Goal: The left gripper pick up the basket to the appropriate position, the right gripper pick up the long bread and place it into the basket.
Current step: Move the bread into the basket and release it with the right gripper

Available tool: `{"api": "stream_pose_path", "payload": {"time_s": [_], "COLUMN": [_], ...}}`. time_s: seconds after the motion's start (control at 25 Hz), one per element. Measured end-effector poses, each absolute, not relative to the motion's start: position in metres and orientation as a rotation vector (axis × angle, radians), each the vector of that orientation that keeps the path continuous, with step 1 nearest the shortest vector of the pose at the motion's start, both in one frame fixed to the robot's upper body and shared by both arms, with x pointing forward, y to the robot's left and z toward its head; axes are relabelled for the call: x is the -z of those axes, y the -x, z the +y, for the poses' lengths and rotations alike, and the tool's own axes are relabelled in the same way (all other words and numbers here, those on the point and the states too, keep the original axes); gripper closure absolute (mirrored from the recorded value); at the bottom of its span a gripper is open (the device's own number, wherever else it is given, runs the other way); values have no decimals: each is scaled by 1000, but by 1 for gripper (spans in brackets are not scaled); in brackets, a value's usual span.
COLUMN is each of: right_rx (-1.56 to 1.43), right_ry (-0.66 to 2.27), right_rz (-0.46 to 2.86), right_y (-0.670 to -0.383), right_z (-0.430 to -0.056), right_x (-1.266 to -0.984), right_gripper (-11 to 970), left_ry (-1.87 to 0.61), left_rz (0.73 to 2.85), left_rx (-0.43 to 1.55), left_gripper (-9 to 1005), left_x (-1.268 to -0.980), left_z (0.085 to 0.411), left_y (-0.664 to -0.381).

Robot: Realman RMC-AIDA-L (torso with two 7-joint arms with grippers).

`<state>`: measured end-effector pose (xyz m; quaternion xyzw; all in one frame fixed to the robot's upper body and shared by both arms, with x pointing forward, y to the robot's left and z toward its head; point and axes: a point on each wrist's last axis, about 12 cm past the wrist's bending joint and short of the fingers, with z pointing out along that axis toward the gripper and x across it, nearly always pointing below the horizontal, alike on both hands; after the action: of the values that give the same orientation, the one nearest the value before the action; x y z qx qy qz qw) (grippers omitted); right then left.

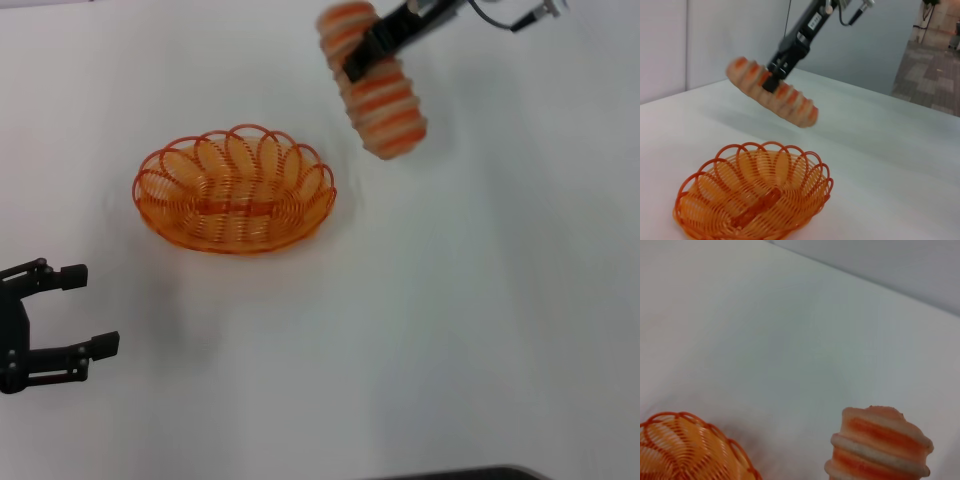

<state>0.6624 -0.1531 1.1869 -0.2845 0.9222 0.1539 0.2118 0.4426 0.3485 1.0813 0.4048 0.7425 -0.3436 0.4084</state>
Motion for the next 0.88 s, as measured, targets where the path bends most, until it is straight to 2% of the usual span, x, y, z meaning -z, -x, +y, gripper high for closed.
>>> {"api": "stream_pose_path", "payload": {"time_s": [0.28, 0.48, 0.88], "right_rx": [-427, -479, -476], "right_ry": [1097, 1309, 1663], "right_rz": [2313, 2130, 1942], "right_y": [-666, -657, -634], "right_z": [-122, -97, -66], "right_x": [-1200, -1206, -1197], "right_gripper": [421, 465, 556], "left_ry": [-1015, -1015, -1001], "left_rz": [1869, 1885, 1899], "left_rx": [874, 865, 846], "left_gripper": [110, 110, 111], "left_x": [-1080, -1078, -1076], "left_z": [347, 348, 349], "left_y": [-445, -446, -446]}}
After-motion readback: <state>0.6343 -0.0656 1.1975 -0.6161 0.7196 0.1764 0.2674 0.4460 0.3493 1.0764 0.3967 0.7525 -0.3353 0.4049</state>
